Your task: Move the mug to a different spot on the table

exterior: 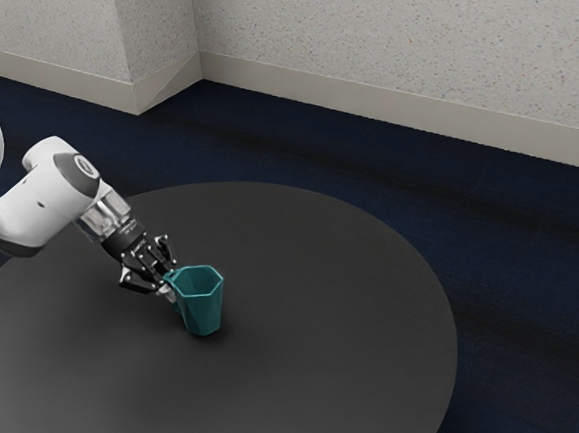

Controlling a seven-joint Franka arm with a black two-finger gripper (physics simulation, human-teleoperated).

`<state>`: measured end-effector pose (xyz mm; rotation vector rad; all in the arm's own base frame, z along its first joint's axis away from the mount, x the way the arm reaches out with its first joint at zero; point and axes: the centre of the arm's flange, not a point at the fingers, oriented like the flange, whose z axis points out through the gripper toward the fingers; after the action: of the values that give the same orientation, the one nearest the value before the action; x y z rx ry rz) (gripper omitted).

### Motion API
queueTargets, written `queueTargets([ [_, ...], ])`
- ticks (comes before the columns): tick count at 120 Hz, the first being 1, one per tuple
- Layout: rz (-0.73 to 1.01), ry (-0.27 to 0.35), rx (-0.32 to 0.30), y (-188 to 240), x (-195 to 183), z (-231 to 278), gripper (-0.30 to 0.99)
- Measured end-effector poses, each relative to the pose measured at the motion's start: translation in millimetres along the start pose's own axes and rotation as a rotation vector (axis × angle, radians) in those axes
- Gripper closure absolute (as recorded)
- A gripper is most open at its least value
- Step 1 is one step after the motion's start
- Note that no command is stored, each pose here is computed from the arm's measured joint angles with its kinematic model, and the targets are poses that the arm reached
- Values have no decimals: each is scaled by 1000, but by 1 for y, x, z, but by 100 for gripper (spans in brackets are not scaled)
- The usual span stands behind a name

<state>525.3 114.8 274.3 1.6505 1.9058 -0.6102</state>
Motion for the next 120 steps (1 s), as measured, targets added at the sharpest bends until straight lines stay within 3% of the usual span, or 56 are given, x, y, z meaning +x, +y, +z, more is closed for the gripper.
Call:
queueTargets([
  [33,11,3,-6,0,2,-1,21],
  [76,10,38,-18,-2,21,-22,4],
  [97,82,147,-25,2,25,-70,2],
  [120,403,429,48,43,-36,-151,1],
])
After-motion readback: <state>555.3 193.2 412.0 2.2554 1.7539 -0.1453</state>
